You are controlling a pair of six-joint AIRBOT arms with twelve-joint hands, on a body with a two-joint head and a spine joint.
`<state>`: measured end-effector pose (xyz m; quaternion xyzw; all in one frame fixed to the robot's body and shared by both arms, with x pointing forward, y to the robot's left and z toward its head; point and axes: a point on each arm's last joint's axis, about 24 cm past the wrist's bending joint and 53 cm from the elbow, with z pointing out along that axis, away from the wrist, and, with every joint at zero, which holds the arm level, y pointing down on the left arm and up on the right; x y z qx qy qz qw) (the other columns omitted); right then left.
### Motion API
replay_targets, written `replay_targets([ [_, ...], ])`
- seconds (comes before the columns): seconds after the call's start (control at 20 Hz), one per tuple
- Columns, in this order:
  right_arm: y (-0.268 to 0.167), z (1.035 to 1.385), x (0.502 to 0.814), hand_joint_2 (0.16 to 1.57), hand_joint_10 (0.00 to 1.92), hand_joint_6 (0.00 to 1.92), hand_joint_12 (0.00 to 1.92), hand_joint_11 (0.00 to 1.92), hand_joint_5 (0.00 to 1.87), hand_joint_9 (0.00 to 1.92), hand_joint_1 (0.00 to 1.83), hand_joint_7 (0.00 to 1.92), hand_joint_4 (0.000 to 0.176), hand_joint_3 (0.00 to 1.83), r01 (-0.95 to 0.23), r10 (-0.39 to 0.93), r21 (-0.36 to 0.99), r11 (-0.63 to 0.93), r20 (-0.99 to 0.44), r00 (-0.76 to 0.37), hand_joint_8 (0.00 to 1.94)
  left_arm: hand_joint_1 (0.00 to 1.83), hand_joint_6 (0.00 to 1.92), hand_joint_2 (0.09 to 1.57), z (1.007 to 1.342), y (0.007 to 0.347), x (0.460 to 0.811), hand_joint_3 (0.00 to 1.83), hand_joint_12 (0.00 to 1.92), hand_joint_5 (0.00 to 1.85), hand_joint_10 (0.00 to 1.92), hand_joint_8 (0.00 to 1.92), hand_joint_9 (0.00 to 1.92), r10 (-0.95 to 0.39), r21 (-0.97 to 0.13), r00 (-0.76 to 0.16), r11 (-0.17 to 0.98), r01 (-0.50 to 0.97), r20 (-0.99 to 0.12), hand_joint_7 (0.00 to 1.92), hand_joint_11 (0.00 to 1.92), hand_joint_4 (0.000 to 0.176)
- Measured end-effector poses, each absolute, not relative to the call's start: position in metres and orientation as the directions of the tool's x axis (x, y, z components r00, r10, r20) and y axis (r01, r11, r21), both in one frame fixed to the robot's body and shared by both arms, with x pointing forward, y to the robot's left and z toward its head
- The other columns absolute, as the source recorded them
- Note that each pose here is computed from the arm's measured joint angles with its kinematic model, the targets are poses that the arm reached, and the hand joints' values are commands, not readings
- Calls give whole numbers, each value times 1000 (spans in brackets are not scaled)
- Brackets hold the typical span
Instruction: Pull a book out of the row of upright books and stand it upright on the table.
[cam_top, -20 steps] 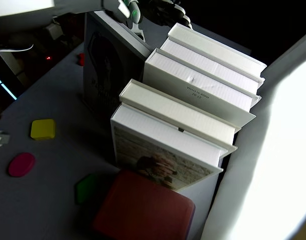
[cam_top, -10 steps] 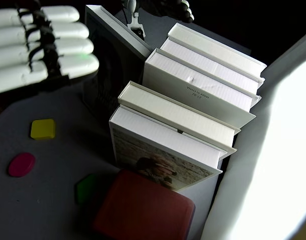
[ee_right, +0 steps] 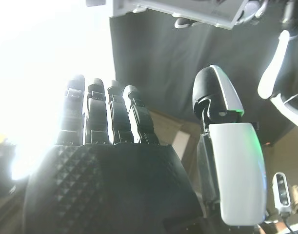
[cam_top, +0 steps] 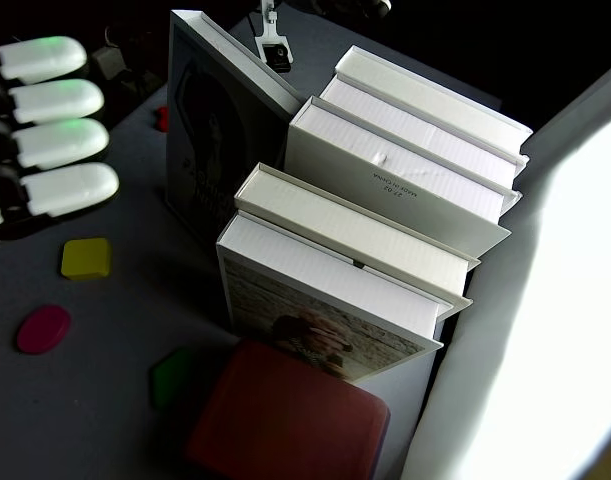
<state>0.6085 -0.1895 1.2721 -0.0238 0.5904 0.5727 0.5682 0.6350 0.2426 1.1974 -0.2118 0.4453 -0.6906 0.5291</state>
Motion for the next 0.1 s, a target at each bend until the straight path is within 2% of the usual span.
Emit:
replay_targets([
  [0.05,-188,1274,605,1247,0,0,0,0,0,0,527,0,0,8,-690,632,648,323,-691,-352,0,123,0,1345,1197,241,634,4,0,0,0,0,0,-916,-839,-357,-45,542,-181,0,0,143],
  [0.1,-186,1271,602,1254,0,0,0,0,0,0,521,0,0,10,-691,636,652,312,-684,-358,0,121,0,1343,1197,240,634,4,0,0,0,0,0,-915,-839,-360,-46,542,-183,0,0,144],
])
